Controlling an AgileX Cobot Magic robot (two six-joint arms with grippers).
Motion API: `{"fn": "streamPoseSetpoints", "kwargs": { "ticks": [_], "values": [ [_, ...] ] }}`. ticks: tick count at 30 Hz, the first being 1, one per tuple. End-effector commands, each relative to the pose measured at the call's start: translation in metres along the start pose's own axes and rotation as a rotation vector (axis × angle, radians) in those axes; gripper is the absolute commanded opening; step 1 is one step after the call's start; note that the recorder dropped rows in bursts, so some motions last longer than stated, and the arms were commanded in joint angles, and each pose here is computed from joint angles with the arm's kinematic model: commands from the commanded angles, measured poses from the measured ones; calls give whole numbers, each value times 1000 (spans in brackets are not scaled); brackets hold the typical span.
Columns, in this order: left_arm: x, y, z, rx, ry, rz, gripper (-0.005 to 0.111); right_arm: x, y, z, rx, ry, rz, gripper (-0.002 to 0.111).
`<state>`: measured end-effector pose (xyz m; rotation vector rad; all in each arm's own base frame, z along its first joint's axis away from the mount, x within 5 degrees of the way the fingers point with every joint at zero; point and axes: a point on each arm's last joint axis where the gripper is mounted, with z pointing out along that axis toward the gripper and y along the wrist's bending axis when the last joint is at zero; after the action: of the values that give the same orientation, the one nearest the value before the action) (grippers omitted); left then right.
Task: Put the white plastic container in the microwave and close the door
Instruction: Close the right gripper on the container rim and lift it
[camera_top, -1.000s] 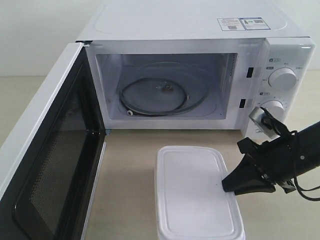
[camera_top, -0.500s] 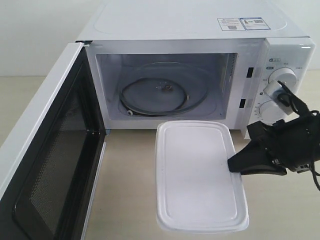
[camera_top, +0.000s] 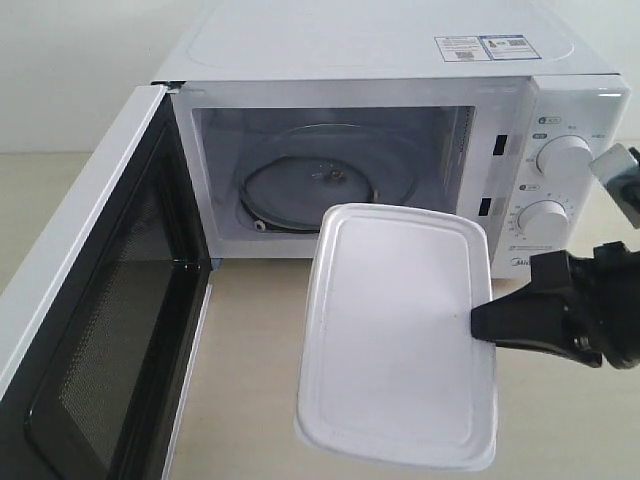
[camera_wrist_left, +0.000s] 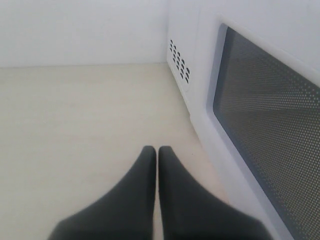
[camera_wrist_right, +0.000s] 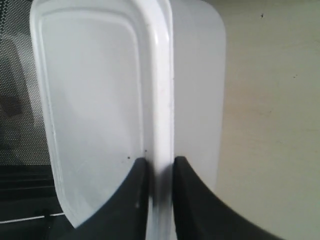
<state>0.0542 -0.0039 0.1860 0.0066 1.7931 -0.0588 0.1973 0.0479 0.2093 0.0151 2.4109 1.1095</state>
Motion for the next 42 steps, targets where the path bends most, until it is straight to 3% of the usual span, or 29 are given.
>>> {"fn": "streamPoseSetpoints", "kwargs": {
  "ticks": [1,7,18,42],
  "values": [
    [0,0,0,5,-6,2,4,13,10,-9,-23,-33,-26,0],
    [0,0,0,5,-6,2,4,34,13,-15,-26,-47,-54,0],
    [0,0,0,6,-4,2,4,43,29,-7,-83,5,-96,0],
    [0,0,0,6,-4,2,4,50,44,23,191,-170,-30,0]
  ]
}}
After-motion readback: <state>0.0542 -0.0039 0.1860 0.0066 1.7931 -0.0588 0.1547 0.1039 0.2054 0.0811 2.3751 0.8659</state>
